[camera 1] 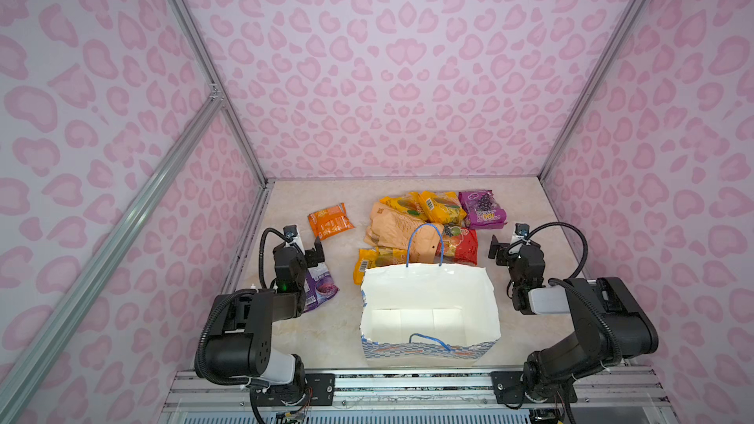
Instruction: Place the snacks into the paper bag
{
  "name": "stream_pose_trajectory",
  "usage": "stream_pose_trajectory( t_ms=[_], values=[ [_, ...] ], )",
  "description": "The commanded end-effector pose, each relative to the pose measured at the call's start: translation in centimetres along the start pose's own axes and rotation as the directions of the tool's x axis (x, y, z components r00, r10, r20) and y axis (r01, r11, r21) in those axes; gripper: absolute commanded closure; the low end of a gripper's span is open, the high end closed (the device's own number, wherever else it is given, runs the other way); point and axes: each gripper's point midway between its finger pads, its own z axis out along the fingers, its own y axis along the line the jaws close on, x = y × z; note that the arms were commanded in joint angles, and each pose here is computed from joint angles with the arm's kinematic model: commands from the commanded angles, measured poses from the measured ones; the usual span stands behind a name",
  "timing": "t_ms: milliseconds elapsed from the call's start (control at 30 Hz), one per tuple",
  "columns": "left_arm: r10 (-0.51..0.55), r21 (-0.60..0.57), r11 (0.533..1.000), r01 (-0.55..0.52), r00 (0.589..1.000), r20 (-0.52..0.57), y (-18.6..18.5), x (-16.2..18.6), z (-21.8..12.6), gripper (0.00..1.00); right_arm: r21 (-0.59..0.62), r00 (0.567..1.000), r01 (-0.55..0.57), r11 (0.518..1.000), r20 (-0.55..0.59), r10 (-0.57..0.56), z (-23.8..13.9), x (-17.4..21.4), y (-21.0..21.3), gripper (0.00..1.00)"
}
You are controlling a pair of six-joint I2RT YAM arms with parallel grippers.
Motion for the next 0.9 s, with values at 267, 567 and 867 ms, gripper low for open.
stream_pose_trajectory(
  t_ms=[267,567,867],
  values=[
    [0.007,0.007,1.0,-0.007,1.0,0.026,-0.15,-0.67,-0.09,0.02,0.011,1.0,-0.004,1.0,0.012,0.004,-0.16,-0.12,-0.31,0.02],
    [0.006,0.008,1.0,-0.006,1.0,0.026,-0.16,-0.65,-0.12,0.02,0.006,1.0,-0.011,1.0,0.015,0.011,-0.13,-0.22,-0.4,0.02],
    [-0.003,0.014,1.0,0.002,1.0,0.024,-0.08,-0.57,-0.12,0.02,-0.009,0.999,-0.029,1.0,0.013,0.029,-0.15,-0.09,-0.59,0.02]
  ],
)
